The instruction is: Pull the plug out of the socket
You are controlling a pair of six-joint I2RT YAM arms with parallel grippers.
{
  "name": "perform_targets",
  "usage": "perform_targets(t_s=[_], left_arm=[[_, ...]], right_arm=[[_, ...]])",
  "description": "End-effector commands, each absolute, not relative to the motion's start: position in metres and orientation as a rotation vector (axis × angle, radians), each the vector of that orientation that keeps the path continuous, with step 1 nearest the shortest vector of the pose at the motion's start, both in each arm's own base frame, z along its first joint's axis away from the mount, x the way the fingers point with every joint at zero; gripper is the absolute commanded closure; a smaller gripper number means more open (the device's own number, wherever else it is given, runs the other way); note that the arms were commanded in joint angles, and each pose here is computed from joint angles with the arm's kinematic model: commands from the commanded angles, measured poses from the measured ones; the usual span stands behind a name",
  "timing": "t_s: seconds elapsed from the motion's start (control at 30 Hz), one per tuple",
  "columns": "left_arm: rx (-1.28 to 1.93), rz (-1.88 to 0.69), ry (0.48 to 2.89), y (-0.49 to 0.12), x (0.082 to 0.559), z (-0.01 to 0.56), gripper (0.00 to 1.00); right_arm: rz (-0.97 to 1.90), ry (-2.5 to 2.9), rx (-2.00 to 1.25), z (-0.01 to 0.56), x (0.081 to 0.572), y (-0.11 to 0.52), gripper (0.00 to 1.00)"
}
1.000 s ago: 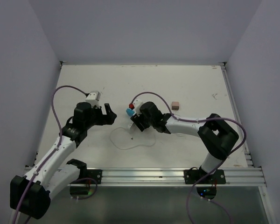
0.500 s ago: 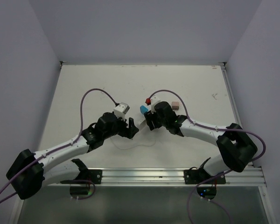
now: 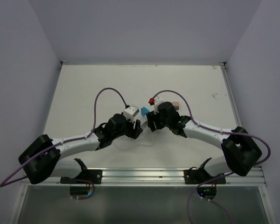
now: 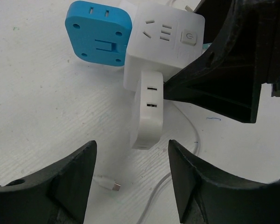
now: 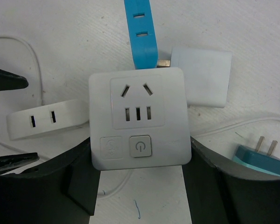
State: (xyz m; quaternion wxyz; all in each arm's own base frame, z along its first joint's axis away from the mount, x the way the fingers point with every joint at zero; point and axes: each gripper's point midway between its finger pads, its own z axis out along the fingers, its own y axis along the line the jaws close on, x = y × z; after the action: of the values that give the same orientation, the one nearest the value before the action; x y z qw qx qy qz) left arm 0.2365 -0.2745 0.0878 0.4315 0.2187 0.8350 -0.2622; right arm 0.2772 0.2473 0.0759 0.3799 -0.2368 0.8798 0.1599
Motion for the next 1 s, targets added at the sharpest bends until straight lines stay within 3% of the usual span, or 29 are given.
perform_targets(t_s=[0.0, 0.4, 0.8, 0.97], left_arm=[[0.543, -0.664, 1.926, -0.292, 0.258, 0.123, 0.36], [0.610, -0.690, 1.931, -0.302, 0.253, 0.112, 0.57], [0.634, -0.672, 1.958, -0.300, 0.248, 0.098, 0.62], [0.634, -0.673, 1.949, -0.299, 0.248, 0.101, 0.87]], right_arm=[[0.492, 2.173, -0.568, 0.100, 0.281, 0.258, 1.00], [0.568, 2.185, -0.568, 0.098, 0.277, 0.266, 1.00], [0.629, 2.195, -0.560, 0.097, 0.276, 0.275, 1.00], [0.607, 2.208, -0.532, 0.090, 0.279, 0.269, 1.00]])
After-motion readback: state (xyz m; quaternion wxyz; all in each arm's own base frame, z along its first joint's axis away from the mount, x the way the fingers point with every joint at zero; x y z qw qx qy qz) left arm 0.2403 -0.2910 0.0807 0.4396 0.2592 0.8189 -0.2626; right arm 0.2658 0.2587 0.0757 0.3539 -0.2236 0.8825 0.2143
